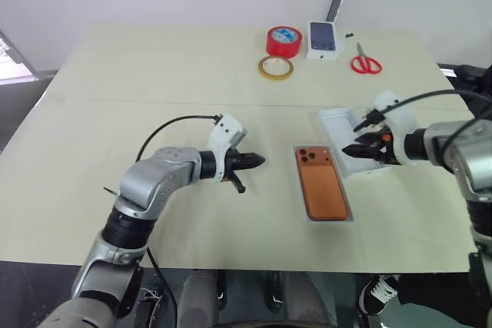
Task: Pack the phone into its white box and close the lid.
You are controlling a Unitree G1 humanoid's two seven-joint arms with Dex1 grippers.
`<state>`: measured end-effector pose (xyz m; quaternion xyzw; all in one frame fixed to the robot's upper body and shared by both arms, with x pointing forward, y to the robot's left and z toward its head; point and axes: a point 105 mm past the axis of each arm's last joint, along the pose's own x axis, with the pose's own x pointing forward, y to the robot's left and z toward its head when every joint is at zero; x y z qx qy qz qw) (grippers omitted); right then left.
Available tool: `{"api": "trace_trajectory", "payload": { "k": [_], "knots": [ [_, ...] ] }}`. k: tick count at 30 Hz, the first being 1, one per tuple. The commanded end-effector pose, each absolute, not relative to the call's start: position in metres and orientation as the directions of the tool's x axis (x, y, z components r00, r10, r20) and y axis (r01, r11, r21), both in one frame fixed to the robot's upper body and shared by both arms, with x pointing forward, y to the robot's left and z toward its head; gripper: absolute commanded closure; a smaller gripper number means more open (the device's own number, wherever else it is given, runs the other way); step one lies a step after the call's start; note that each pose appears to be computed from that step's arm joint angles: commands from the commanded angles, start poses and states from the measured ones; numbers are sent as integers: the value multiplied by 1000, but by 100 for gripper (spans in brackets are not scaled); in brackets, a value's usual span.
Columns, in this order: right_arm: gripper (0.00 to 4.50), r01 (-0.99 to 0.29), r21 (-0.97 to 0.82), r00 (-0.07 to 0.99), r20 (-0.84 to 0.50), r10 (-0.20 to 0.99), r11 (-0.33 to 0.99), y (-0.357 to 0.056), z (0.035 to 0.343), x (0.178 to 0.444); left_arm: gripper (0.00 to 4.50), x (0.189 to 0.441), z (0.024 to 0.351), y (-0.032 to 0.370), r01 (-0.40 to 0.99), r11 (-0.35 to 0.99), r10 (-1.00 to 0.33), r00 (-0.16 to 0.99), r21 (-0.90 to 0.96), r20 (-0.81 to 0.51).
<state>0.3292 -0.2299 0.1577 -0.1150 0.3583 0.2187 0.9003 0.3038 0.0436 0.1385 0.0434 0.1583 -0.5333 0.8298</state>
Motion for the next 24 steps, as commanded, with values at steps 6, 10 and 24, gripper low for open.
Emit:
{"api": "trace_trajectory", "payload": {
  "k": [6,10,24],
  "knots": [
    [217,-398,-70,651,-724,227,915,-231,150,340,450,277,156,37,957,277,-930,288,81,-230],
    [217,-388,-89,652,-730,205,917,-230,145,343,450,272,155,39,962,259,-935,272,86,-228],
    [351,-304,-111,677,-724,132,946,-221,139,369,450,274,152,37,963,251,-936,267,97,-230]
  ]
}}
